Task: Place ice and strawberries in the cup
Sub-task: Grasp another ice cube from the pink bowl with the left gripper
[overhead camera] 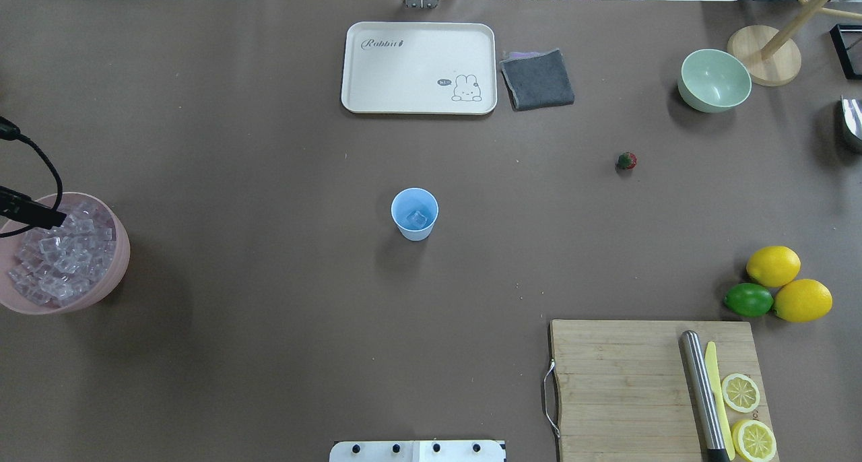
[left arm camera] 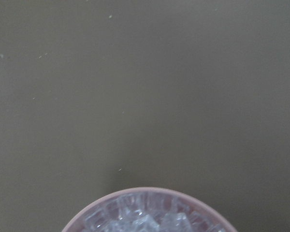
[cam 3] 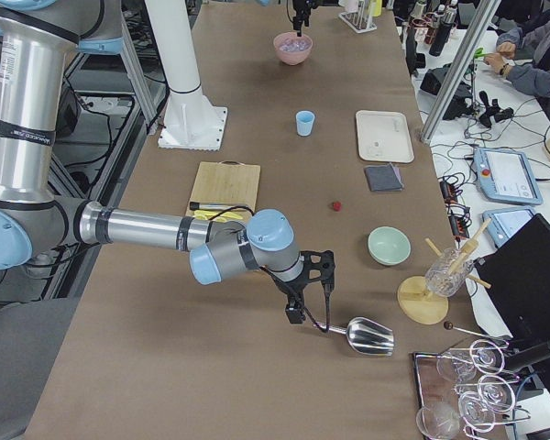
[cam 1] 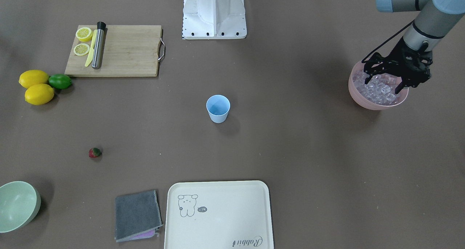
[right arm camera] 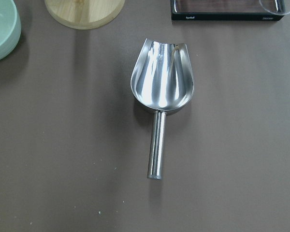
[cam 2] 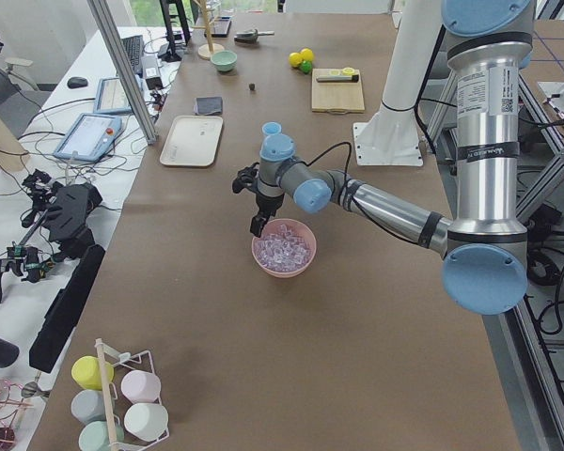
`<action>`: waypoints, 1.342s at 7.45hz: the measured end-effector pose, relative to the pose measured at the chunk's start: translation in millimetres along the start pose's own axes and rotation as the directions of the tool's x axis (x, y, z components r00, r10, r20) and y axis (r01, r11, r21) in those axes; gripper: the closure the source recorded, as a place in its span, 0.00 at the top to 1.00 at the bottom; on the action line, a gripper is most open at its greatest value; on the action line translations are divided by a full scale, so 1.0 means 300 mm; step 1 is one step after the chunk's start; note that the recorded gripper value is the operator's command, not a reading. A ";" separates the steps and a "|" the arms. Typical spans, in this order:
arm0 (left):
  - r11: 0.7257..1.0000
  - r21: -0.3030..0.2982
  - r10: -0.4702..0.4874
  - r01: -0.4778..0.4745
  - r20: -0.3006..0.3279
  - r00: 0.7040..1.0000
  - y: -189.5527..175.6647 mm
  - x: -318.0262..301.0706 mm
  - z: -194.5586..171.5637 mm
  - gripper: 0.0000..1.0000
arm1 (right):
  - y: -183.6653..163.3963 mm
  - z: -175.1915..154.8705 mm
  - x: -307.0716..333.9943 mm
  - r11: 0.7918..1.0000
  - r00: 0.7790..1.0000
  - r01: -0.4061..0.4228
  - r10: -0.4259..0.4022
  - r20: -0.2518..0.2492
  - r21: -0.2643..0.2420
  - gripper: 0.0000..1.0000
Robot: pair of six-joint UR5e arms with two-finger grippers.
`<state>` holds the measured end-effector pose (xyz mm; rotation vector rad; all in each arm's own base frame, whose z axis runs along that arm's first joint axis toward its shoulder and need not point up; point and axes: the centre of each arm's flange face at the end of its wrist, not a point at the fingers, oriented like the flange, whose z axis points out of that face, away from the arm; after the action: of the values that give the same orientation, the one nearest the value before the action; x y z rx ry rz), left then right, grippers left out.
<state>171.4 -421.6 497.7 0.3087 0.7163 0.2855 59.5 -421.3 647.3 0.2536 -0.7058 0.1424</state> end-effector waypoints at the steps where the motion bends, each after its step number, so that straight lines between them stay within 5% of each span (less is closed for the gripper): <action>1: 1.000 0.006 -0.028 0.028 0.001 1.000 0.026 -0.028 0.028 0.97 | 0.000 0.000 0.000 1.000 1.000 0.001 -0.001 0.000 0.000 1.00; 6: 0.995 0.041 -0.090 0.093 -0.070 0.993 0.081 -0.039 0.170 0.97 | -0.002 0.001 -0.003 1.000 1.000 0.003 -0.003 0.001 0.000 1.00; 10: 0.995 0.017 -0.095 0.096 -0.068 0.993 0.110 -0.046 0.219 0.97 | -0.003 0.001 -0.003 1.000 1.000 0.003 -0.003 0.001 0.000 1.00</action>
<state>201.0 -408.0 564.8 0.2847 0.7978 0.1982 58.8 -422.4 646.7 0.2550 -0.7060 0.1392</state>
